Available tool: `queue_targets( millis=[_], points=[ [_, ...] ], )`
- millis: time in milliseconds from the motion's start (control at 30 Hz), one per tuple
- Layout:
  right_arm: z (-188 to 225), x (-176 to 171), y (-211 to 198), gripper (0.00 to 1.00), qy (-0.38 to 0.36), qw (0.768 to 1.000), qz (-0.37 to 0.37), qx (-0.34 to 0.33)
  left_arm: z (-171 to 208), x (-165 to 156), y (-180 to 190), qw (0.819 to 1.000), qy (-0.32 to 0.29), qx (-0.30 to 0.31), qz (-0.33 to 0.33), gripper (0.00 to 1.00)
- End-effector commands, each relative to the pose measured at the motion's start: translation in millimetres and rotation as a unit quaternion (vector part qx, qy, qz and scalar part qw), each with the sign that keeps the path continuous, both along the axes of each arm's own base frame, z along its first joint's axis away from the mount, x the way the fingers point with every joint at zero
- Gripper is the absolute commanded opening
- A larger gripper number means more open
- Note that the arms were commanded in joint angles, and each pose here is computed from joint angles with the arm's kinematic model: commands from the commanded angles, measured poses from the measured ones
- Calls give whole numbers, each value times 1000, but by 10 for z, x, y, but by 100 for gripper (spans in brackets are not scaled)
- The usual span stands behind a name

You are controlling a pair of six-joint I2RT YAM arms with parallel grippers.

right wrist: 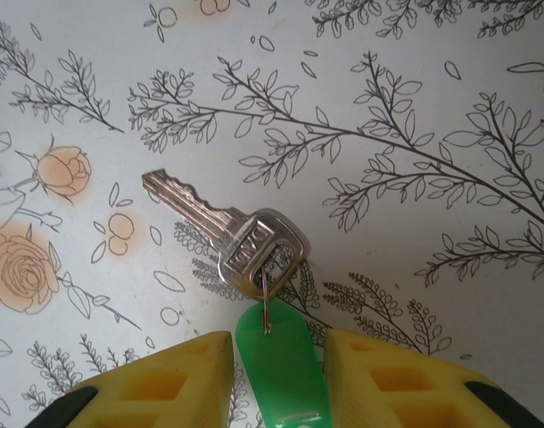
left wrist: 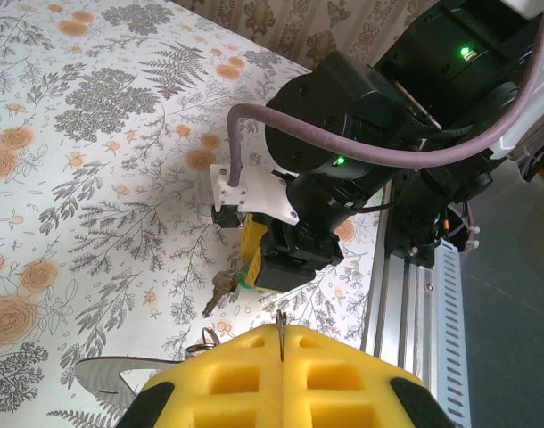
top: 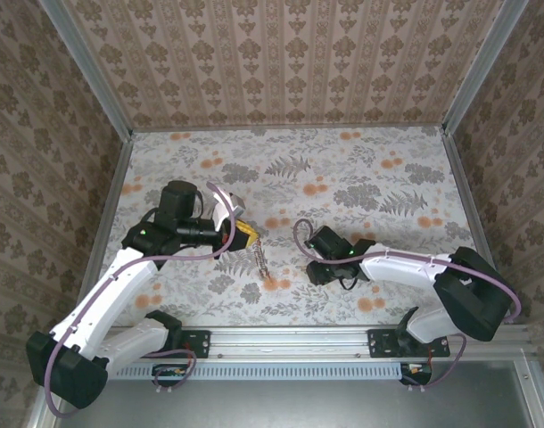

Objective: Put the keys on the keyring

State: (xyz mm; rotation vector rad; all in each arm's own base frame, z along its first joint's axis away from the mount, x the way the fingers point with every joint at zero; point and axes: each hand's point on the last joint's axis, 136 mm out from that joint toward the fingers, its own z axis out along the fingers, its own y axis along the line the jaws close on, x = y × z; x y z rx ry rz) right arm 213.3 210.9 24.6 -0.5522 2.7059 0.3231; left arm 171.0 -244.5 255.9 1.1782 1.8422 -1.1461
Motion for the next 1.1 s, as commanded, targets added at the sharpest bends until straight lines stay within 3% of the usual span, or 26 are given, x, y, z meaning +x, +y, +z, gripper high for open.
queue_targets(
  millis=[0, 767, 1067],
  points=[
    [46, 65, 85, 32, -17, 999, -11, 38, 76, -23, -2, 1000, -1, -20, -7, 0],
    [-47, 86, 83, 18, -15, 1000, -5, 24, 111, -41, 3, 1000, -6, -24, -8, 0],
    [154, 44, 19, 0, -2, 1000, -4, -1, 163, -59, 16, 999, -15, -29, -8, 0]
  ],
)
